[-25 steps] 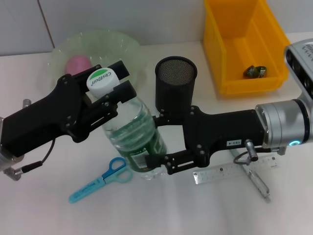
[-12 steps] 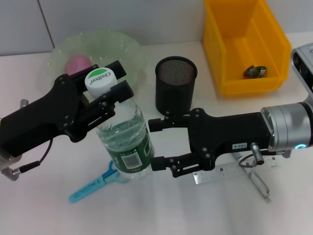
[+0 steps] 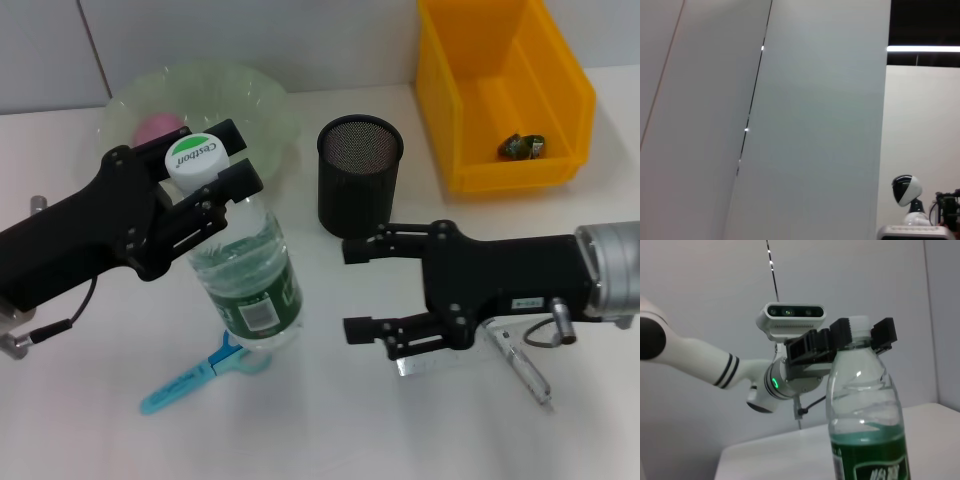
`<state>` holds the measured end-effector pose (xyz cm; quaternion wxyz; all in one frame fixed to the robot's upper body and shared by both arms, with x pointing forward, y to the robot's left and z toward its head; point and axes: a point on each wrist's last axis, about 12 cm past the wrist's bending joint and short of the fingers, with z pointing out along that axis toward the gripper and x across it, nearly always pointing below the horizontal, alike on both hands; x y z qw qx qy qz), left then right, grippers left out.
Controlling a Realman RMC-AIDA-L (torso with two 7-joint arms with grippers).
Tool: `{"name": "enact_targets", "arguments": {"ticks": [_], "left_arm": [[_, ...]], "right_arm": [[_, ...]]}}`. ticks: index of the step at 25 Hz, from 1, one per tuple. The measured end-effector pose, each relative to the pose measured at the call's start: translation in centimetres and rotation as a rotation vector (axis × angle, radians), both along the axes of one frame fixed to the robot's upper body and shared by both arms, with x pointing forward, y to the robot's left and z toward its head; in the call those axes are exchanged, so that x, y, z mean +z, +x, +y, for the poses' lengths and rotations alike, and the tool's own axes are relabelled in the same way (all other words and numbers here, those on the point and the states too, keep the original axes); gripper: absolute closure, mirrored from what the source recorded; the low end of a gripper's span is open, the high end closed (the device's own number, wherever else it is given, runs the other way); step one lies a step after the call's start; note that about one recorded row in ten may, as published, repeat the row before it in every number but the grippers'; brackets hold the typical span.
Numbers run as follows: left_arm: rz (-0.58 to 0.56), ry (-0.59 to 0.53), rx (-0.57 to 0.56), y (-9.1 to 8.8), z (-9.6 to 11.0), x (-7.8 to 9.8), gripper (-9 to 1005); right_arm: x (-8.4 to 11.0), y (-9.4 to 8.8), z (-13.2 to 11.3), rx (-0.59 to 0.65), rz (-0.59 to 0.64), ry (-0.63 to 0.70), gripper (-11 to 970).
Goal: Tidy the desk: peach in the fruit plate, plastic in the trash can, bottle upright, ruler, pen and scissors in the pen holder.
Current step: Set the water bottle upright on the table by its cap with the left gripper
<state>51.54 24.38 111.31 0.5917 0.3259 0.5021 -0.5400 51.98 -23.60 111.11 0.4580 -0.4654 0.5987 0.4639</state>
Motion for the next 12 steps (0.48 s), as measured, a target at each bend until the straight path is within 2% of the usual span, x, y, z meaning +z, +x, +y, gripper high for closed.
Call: {"name": "enact_targets", "arguments": {"ticks": [6,12], "left_arm": [[-0.020,0.032,0.042,0.7,0.4,0.2,561],[-0.045,0.073,0.084,1.5,0.3,0.2,562]], "right_arm": [[-0.1,-1.2,-1.8,-0.054,-0.032,-0.050,125],[-0.3,-1.5,-3.0,-0.105,-0.013,-0.045,125]]}}
